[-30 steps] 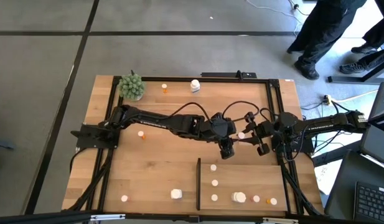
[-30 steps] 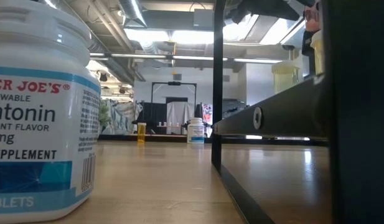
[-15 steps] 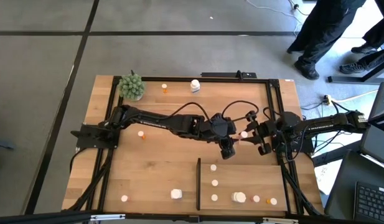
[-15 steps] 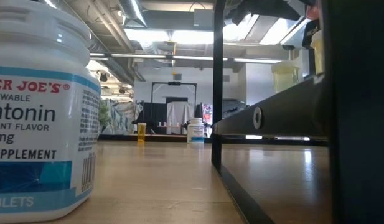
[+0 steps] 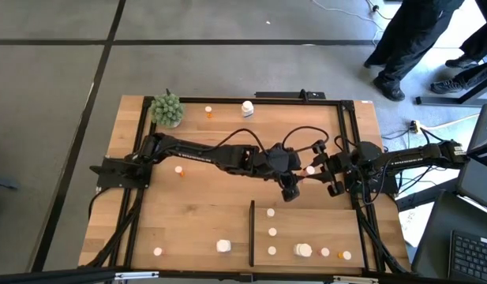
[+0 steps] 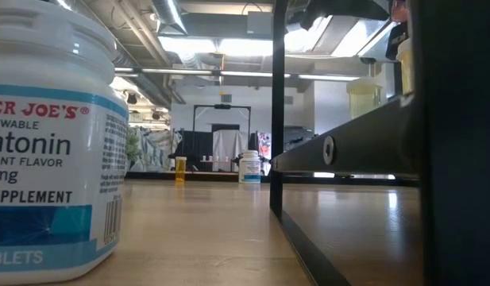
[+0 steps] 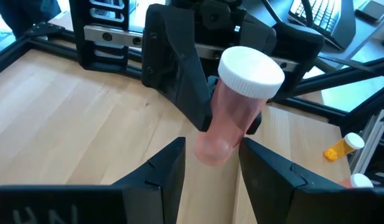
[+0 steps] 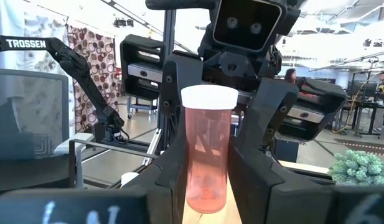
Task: Pick and place medicine bottles onto shelf by color
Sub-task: Put the top pink pill bottle on the shelf aligned with the other pink pill bottle
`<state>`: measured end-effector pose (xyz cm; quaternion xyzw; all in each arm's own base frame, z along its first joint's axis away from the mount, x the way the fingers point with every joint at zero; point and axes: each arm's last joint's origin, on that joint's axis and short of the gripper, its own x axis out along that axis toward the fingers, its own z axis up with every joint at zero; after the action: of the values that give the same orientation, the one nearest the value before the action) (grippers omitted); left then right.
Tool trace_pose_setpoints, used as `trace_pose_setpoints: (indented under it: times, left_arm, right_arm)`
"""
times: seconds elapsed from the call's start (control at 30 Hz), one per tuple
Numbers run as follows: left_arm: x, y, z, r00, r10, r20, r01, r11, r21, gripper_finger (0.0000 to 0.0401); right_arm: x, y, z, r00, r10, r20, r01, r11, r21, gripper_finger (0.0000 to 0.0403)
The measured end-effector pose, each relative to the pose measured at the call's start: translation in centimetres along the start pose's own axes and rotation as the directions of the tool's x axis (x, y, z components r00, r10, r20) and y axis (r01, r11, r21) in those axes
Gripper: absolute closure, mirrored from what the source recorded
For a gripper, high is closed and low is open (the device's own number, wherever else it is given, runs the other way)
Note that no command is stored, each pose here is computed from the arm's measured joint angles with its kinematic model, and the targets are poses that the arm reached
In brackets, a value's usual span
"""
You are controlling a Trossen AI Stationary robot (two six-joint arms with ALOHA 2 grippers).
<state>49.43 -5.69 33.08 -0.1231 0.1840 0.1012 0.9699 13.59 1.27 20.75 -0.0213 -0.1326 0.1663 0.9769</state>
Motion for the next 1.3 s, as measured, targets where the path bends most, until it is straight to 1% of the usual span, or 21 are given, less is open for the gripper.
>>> trace_pose_setpoints:
  times: [0.17,0.27,0.7,0.8,0.93,1.07,1.17,1.3]
  left_arm:
    - [0.1,0.1,0.0,1.0,0.0,-0.001,0.0,1.0,-0.007,0.0257]
    - [0.7,0.1,-0.4,1.0,-0.003,-0.002,0.003,0.999,-0.048,0.0257]
    - [1.2,0.4,-0.6,1.0,-0.002,0.003,0.002,1.0,-0.026,0.026]
    - [1.2,0.4,-0.5,1.0,-0.003,0.005,0.003,1.0,-0.027,0.0271]
    - [1.2,0.4,-0.5,1.0,0.0,0.007,0.0,1.0,-0.022,0.0299]
    - [1.2,0.4,-0.5,1.0,0.003,0.007,-0.003,1.0,0.006,0.0325]
    - [1.2,0.4,-0.5,1.0,0.003,0.008,-0.003,1.0,0.006,0.0332]
    - [1.2,0.4,-0.5,1.0,0.004,0.008,-0.004,1.0,0.005,0.0331]
  right_arm:
    - [0.0,0.0,0.0,1.0,-0.003,-0.001,0.003,1.0,0.0,0.03]
    - [0.0,0.0,-0.1,1.0,-0.005,-0.006,0.005,1.0,0.002,0.03]
    - [0.0,0.0,-0.1,1.0,-0.006,-0.004,0.006,1.0,0.002,0.03]
    - [0.0,0.0,-0.1,1.0,-0.01,-0.003,0.01,1.0,0.002,0.03]
    - [0.0,0.0,-0.1,1.0,-0.012,-0.004,0.012,1.0,0.006,0.03]
    - [0.0,0.0,-0.1,1.0,-0.013,-0.006,0.013,1.0,0.006,0.03]
    - [0.0,0.0,-0.1,1.0,-0.013,-0.006,0.013,1.0,0.01,0.03]
    - [0.0,-0.1,-0.1,1.0,-0.014,-0.006,0.014,1.0,0.01,0.03]
